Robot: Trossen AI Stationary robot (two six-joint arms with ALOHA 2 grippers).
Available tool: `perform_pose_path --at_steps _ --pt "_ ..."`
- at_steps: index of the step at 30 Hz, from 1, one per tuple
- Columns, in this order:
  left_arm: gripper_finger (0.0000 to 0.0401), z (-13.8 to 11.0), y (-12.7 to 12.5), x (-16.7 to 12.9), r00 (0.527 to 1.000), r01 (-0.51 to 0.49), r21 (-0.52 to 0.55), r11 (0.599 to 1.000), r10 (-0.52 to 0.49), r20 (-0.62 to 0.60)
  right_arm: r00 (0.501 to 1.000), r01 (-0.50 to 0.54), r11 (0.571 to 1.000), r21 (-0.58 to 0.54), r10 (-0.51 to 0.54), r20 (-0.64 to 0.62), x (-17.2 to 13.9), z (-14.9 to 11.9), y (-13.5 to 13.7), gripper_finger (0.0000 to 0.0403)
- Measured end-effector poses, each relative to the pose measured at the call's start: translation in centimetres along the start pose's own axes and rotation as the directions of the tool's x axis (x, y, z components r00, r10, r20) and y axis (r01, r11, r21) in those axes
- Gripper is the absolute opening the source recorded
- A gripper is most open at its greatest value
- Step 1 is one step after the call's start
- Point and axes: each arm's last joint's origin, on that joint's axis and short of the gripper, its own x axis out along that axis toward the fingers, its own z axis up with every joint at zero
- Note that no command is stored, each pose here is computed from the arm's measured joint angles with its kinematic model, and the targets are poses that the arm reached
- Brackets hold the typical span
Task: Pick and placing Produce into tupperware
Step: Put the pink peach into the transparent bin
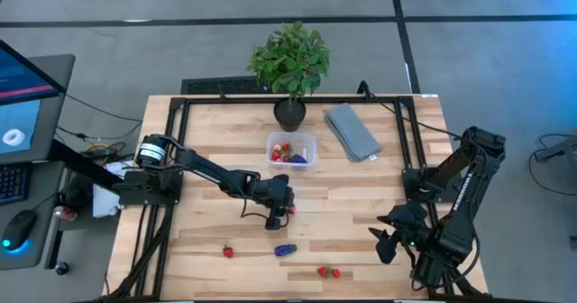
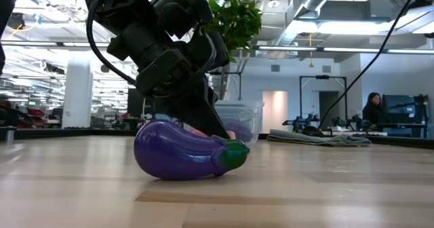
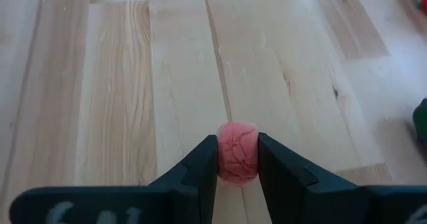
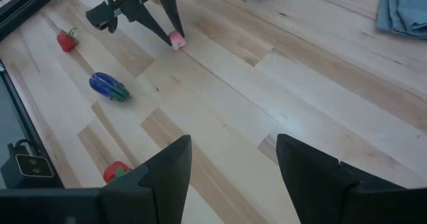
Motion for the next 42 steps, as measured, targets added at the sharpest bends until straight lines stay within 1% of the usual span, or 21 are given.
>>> perform_pose_path --at_steps 7,12,16,22,26,31,37,42 --pt "0.0087 1.1 0.0 0.0 0.997 0.005 -0.026 1.0 -0.003 0.077 1.0 0.0 1.0 0.0 0.0 0.0 0.0 0.0 0.0 0.0244" --pt "0.0087 3.6 -0.1 -0.3 0.989 0.003 0.007 1.0 -0.004 0.144 1.0 0.0 1.0 0.0 0.0 -0.001 0.0 0.0 0.0 0.0244" --pt "0.0087 5.8 0.4 -0.6 0.98 -0.011 0.029 1.0 0.005 0.199 1.0 0.0 1.0 0.002 0.0 -0.004 0.0 0.0 0.0 0.0244" --pt "0.0087 8.3 1.6 -1.3 0.975 -0.048 0.059 0.997 0.034 0.222 1.0 -0.001 1.0 0.002 0.001 -0.005 0.0 0.0 0.0 0.0244" --pt "0.0087 9.6 2.5 -1.8 0.975 -0.073 0.08 0.994 0.055 0.213 1.0 0.001 1.0 0.001 -0.001 -0.004 0.0 0.0 0.0 0.0244" --pt "0.0087 10.5 4.1 -2.5 0.981 -0.114 0.104 0.988 0.096 0.167 1.0 0.005 1.0 -0.004 -0.005 -0.003 0.0 0.0 0.0 0.0244" --pt "0.0087 10.7 6.5 -3.5 0.983 -0.177 0.123 0.977 0.168 0.076 1.0 0.012 1.0 -0.01 -0.012 0.0 0.0 0.0 -0.1 0.0244" --pt "0.0087 10.9 8.6 -4.9 0.976 -0.216 0.107 0.971 0.211 0.056 1.0 0.018 1.0 -0.017 -0.018 0.003 0.0 0.1 -0.2 0.0244"
